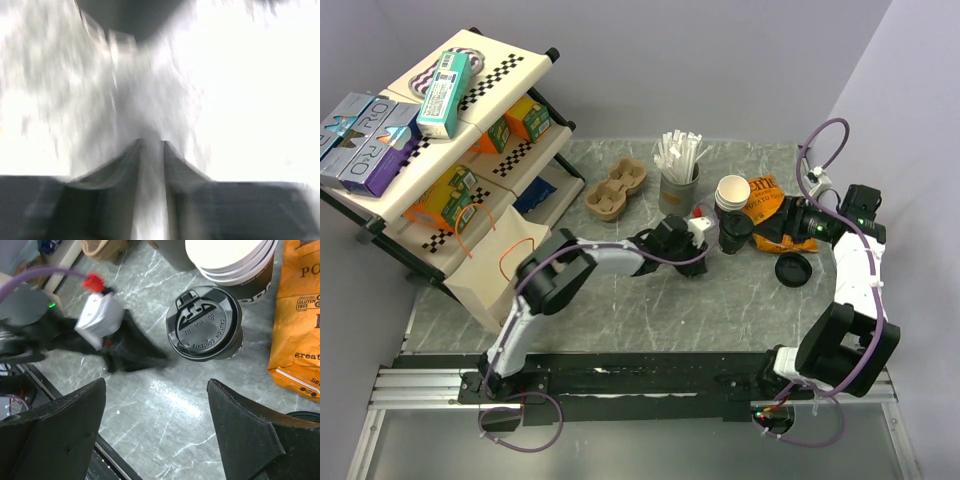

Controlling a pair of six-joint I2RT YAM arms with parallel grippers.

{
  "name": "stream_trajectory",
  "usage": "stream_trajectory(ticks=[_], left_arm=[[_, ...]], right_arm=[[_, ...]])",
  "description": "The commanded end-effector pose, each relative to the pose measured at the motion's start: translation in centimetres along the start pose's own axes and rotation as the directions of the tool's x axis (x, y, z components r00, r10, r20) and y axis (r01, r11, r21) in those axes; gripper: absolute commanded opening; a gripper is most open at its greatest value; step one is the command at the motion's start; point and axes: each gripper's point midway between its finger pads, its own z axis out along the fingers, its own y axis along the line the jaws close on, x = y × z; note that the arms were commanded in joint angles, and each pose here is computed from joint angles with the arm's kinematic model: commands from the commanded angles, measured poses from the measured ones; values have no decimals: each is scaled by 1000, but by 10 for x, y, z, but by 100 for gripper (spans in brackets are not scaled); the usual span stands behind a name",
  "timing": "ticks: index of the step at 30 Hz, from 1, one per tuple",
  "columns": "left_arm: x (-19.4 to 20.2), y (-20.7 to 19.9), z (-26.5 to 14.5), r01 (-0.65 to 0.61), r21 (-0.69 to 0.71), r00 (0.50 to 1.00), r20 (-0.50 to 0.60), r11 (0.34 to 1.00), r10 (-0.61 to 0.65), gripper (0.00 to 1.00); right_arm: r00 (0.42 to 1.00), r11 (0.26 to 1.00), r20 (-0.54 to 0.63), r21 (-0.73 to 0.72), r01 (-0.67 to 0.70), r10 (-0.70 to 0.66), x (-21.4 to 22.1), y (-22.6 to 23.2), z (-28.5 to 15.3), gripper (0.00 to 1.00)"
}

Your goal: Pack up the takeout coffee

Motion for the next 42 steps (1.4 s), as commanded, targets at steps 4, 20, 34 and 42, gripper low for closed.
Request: stream_trajectory(ticks=[4, 20, 34, 42], left_arm=[[-72, -53, -105, -88, 40, 995, 51, 995, 86, 60], [-171, 101, -257, 44, -387, 997, 74, 921, -17, 77], [-156, 203, -228, -27, -497, 996, -86, 867, -18, 73], [-177, 208, -236, -52, -539, 998, -47, 841, 32, 74]], right_arm=[[994, 997, 80, 9, 74, -75, -25, 18, -9, 88], [946, 933, -72, 155, 325, -317, -41, 47, -4, 89], [948, 946, -38, 67, 317, -315, -52, 67, 17, 88], [950, 948, -50, 69, 310, -307, -48, 68, 17, 88]])
